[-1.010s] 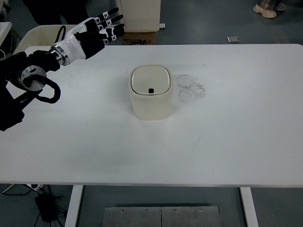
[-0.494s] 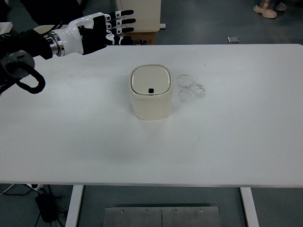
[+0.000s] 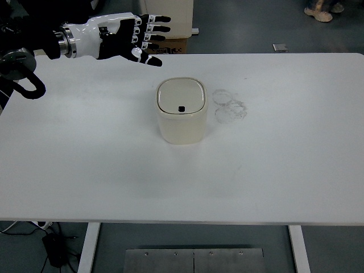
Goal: Open trash can
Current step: 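Swing the left hand up and over toward the cream trash can lid, then lower the left hand fingertips onto the lid's far edge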
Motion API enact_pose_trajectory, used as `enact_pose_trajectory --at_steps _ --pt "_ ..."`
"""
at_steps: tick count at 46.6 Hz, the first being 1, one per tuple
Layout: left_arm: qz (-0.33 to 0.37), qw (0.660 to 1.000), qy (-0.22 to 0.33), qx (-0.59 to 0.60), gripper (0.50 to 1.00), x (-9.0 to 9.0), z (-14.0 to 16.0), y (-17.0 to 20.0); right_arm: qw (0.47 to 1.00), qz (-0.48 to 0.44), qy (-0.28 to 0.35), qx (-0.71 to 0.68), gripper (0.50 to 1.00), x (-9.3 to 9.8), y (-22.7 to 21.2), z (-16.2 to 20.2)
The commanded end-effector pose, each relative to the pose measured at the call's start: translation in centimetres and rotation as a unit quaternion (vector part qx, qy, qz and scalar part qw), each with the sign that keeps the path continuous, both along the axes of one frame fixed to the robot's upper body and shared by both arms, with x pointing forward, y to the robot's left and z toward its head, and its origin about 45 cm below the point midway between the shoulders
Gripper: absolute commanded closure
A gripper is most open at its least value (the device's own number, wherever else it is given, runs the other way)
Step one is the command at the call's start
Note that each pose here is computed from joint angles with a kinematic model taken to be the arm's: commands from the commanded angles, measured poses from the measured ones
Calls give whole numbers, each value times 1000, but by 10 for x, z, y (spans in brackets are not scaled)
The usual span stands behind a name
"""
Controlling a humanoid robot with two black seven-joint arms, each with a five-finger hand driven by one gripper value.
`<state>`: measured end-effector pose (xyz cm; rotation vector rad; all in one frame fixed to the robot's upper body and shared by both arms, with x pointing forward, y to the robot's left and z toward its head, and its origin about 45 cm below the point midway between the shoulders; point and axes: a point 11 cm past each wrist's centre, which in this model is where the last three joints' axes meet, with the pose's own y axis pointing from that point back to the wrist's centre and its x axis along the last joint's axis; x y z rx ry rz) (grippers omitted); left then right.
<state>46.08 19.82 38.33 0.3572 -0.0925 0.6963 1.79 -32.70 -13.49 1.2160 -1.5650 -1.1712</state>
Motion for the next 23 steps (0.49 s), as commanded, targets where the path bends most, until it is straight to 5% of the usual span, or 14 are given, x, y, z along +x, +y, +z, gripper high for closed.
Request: enact_pose_trajectory --at_steps 1,23 --pt "-12 1000 -10 18 500 -1 1 -2 1000 0 -1 0 507 0 0 0" --pt "-70 990 -34 114 500 -8 -2 -7 1000 0 0 0 507 0 0 0"
